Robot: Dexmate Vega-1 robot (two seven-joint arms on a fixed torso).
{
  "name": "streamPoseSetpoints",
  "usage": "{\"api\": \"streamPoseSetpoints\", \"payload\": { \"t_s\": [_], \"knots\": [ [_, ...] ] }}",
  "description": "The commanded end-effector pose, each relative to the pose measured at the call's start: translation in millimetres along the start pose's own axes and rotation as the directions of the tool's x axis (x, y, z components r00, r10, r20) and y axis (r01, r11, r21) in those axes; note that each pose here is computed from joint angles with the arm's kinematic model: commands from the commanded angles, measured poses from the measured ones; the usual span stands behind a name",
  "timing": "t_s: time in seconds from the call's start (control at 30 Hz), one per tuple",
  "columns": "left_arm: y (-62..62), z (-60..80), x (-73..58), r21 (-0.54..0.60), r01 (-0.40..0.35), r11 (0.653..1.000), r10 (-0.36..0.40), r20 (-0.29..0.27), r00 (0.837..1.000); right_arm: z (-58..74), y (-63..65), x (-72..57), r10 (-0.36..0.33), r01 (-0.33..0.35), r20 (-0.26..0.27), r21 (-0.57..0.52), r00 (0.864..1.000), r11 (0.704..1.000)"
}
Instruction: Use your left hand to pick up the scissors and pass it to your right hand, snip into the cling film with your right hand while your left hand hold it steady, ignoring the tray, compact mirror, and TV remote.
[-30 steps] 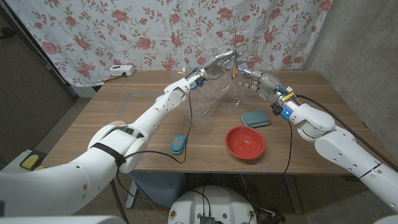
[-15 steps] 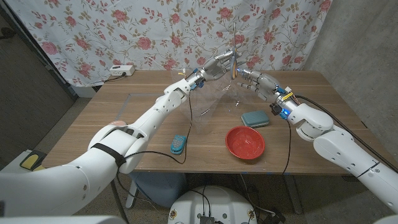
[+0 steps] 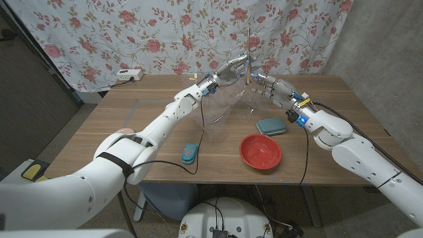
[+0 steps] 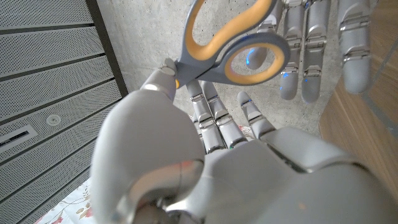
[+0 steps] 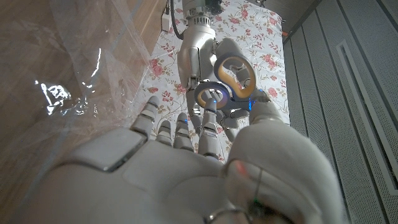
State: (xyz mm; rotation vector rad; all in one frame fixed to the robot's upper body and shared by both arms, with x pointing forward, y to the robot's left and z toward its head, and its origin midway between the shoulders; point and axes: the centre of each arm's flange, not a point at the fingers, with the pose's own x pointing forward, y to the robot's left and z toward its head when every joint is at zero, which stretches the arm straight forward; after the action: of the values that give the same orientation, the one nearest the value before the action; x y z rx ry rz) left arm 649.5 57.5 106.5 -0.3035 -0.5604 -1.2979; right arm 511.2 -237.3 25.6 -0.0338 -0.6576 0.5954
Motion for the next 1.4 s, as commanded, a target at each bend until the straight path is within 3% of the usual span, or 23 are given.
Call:
{"api": "streamPoseSetpoints", "payload": {
  "t_s": [0.03,0.43,1.4],
  "knots": [
    [-1.2,-1.1,1.2,-0.009,0.001,1.000,-0.001,-0.001,1.000,-2.3,-1.7,1.9,-0.012,0.012,0.003,0.023,1.000,1.000],
    [-1.4,-3.3,2.2,-0.008,0.003,1.000,-0.004,-0.008,1.000,-4.7,-2.7,7.1,0.002,-0.002,-0.001,0.026,1.000,1.000],
    [-2.0,-13.6,4.7,-0.037,0.005,0.999,-0.005,-0.004,1.000,-8.3,0.0,3.4,0.001,-0.001,-0.012,0.050,1.000,0.999]
  ]
}}
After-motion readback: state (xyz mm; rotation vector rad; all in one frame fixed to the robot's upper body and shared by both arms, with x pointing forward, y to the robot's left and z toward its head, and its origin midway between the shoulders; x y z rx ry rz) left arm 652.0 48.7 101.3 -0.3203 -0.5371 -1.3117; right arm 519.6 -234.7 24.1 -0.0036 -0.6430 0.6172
